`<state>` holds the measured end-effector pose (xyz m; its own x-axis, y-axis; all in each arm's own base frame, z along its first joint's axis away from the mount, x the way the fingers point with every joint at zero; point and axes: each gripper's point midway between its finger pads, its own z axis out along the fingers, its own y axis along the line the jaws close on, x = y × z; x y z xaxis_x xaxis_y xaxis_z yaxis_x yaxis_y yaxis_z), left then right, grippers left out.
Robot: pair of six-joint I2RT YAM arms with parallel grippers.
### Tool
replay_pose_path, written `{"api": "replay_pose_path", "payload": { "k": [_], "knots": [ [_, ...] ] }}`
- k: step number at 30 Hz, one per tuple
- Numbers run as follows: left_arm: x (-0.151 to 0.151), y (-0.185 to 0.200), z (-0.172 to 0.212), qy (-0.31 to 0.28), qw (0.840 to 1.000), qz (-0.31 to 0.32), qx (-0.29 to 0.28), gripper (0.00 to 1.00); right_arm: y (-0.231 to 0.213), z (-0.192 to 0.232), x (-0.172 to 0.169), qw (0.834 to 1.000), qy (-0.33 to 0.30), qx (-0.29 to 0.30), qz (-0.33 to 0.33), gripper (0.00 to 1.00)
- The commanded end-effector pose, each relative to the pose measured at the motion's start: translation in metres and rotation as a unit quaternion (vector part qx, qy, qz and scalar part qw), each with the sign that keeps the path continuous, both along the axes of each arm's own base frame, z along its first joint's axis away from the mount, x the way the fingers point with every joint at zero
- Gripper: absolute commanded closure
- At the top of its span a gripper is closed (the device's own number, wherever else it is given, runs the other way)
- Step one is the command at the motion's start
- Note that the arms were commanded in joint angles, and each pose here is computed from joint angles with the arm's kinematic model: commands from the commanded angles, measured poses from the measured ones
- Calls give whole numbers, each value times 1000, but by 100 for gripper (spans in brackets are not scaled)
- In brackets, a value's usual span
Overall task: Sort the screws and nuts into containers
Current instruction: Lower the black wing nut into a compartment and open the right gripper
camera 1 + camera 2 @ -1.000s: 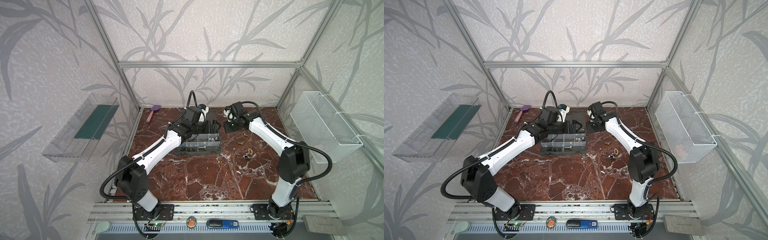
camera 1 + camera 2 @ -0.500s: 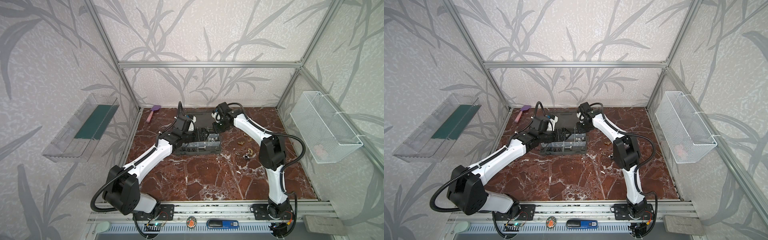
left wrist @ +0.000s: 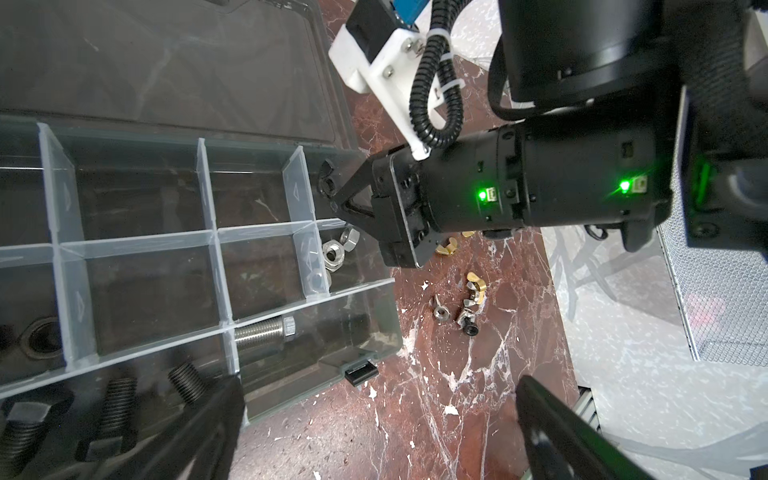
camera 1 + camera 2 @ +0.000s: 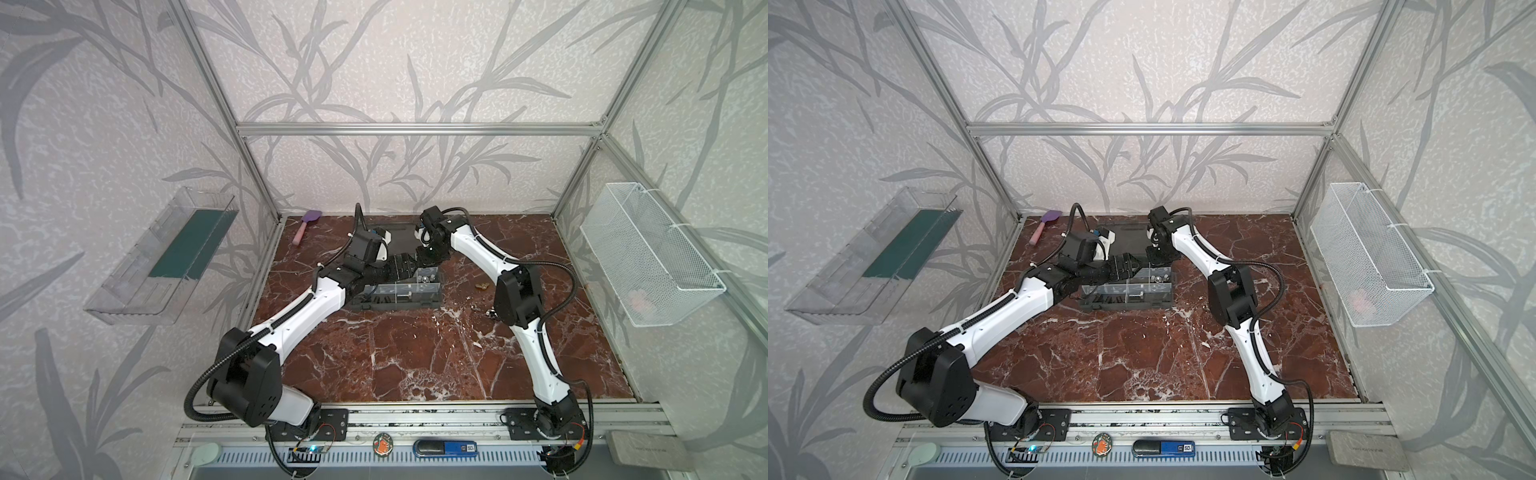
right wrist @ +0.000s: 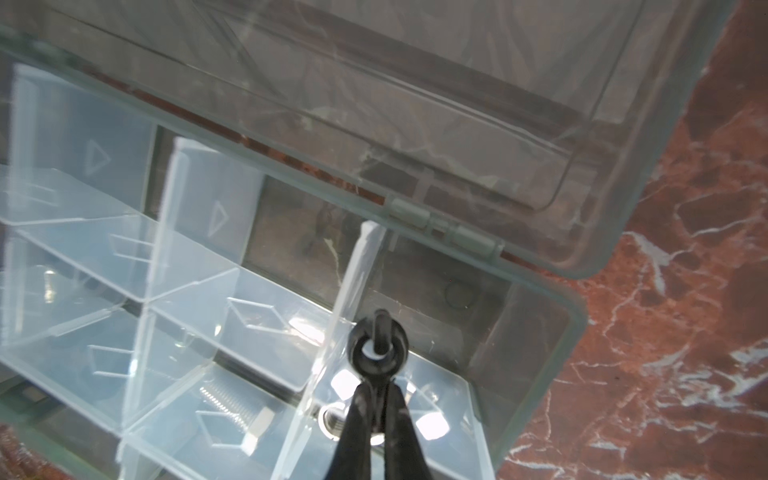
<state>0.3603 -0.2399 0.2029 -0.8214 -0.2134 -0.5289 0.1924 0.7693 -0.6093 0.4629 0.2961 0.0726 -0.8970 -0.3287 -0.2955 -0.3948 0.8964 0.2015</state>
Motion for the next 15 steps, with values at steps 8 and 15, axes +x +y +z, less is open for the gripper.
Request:
{"api": "replay_pose_path", "payload": {
  "k": [8, 15],
  "knots": [
    [13, -6, 18, -20, 1000, -3, -18, 1, -10, -18, 0, 999, 23, -48, 2, 88],
    [13, -8, 17, -19, 1000, -9, -22, 1, -9, -11, 4, 999, 21, -49, 0, 80]
  ]
}}
